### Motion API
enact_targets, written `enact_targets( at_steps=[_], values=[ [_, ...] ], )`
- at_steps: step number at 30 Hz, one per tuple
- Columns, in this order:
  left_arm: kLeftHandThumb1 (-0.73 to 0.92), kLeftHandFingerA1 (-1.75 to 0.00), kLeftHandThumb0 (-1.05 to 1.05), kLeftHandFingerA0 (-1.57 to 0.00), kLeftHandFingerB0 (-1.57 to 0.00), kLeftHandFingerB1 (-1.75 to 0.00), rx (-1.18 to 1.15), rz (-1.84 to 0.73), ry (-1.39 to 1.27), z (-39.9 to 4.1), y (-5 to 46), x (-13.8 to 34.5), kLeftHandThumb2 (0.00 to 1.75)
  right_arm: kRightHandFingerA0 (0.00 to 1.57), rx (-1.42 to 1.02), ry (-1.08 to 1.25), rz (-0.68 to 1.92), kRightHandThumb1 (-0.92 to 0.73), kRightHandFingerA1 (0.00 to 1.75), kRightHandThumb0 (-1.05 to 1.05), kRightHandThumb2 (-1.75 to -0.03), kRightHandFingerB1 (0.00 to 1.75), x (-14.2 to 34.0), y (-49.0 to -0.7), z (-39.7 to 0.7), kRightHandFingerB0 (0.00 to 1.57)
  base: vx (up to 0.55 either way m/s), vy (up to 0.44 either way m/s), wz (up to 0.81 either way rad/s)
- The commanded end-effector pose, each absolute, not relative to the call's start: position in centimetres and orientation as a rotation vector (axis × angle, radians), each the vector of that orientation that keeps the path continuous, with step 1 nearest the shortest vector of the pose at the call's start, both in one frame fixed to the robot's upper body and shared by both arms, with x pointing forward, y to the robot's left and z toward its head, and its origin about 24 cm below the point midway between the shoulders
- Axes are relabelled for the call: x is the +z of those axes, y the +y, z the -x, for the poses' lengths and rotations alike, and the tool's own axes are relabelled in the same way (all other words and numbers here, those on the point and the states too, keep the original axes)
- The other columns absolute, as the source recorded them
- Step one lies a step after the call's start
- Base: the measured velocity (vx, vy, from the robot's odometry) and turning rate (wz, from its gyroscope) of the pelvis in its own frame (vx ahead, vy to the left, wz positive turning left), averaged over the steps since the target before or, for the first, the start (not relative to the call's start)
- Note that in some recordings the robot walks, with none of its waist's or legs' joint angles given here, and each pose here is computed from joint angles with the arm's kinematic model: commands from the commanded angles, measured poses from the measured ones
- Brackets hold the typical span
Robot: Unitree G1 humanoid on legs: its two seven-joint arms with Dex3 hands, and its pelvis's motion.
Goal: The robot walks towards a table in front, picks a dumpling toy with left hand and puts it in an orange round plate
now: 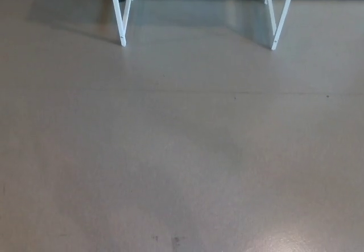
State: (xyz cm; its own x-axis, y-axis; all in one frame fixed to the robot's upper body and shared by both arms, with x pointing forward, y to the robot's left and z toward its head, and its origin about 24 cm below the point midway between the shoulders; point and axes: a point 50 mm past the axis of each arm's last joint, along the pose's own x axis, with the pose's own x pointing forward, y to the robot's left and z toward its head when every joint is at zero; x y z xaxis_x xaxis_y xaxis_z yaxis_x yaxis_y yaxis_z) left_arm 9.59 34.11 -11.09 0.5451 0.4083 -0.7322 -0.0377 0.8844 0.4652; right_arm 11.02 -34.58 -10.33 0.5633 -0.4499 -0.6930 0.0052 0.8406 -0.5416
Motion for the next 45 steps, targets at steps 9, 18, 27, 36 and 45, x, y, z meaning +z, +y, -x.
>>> enact_targets(
  at_steps=[9, 18, 27, 36, 45],
  values=[
    [0.48, -1.10, -0.53, -1.00, -0.22, -0.51, 0.288, -0.472, 0.919, -9.5, 34.8, -10.5, 0.89, 0.59, -0.317, 0.913, 0.511, -0.59, 0.62, -0.63, -0.94, 0.51, -9.9, -35.3, -11.0, 0.38, 0.00, -0.021, 0.11],
    [0.65, -1.16, -0.51, -0.99, -0.31, -0.38, 0.278, -0.438, 0.922, -8.3, 34.5, -10.8, 0.60, 0.64, -0.308, 0.925, 0.528, -0.58, 0.68, -0.63, -0.95, 0.51, -10.0, -35.4, -10.2, 0.36, 0.09, 0.239, -0.12],
    [0.46, -0.86, -0.54, -0.78, -0.29, -0.52, 0.270, -0.417, 0.943, -6.3, 34.7, -11.0, 0.86, 0.62, -0.276, 0.965, 0.541, -0.59, 0.63, -0.63, -0.94, 0.51, -10.5, -35.1, -8.8, 0.37, 0.24, 0.177, -0.04],
    [0.62, -0.98, -0.48, -0.93, -0.39, -0.39, 0.278, -0.393, 0.964, -5.1, 34.6, -11.2, 0.59, 0.63, -0.269, 0.974, 0.540, -0.58, 0.65, -0.63, -0.94, 0.51, -10.8, -34.9, -7.8, 0.39, 0.29, -0.193, 0.20],
    [0.62, -0.98, -0.50, -0.98, -0.40, -0.39, 0.247, -0.453, 0.974, -4.6, 34.5, -11.1, 0.59, 0.61, -0.269, 0.998, 0.538, -0.58, 0.65, -0.65, -0.94, 0.51, -11.0, -34.8, -7.6, 0.39, 0.33, -0.109, 0.02]
  ],
)
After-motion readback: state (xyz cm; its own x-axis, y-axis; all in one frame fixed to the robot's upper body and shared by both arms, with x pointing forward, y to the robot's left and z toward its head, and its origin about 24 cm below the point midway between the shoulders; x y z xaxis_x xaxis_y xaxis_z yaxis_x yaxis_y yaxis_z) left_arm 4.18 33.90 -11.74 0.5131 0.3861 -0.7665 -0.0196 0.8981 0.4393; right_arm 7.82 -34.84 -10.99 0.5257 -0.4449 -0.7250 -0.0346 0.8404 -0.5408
